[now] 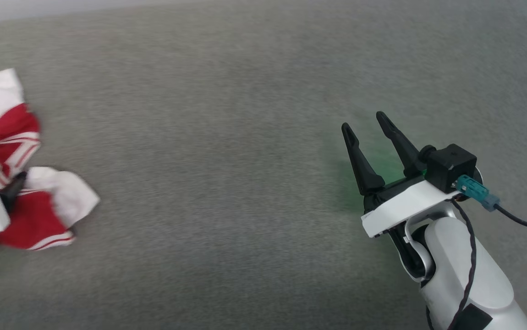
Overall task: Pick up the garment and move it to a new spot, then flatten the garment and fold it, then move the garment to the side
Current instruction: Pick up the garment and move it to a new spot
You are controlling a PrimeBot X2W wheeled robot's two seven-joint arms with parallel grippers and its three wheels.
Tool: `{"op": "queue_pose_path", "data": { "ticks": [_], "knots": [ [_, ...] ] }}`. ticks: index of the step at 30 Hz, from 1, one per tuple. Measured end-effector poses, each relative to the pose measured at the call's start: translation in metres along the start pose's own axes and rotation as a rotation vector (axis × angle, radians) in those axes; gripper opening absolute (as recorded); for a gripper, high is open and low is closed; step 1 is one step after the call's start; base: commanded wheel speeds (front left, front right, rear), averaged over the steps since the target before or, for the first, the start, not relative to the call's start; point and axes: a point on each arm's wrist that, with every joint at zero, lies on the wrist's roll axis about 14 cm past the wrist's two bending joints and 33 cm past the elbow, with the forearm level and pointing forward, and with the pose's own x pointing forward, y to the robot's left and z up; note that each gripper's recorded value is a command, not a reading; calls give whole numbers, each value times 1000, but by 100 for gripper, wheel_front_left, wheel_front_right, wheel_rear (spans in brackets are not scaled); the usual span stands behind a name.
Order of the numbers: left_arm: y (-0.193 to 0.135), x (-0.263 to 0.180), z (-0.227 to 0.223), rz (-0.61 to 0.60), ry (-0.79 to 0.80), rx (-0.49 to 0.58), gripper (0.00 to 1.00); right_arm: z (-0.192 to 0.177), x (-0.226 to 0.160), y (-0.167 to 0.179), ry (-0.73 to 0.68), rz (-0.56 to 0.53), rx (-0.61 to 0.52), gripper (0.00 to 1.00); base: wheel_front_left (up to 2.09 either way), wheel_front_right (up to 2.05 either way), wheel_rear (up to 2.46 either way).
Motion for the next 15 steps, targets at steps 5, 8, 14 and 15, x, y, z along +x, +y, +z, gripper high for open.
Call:
{"op": "queue_pose_path", "data": {
  "ticks": [5,8,14,15],
  "knots": [
    [-1,30,-4,20,78,1,100,-5,-11,-26,15,-72,-9,100,0,0,0],
    [-2,42,-3,31,74,-6,46,-6,-19,-36,22,-103,-15,100,0,0,0],
    [-17,36,22,16,-98,45,0,7,-30,-39,-8,-125,-17,100,0,0,0],
    [-22,33,26,6,-123,67,0,11,-31,-39,-20,-129,-16,100,0,0,0]
  ]
}}
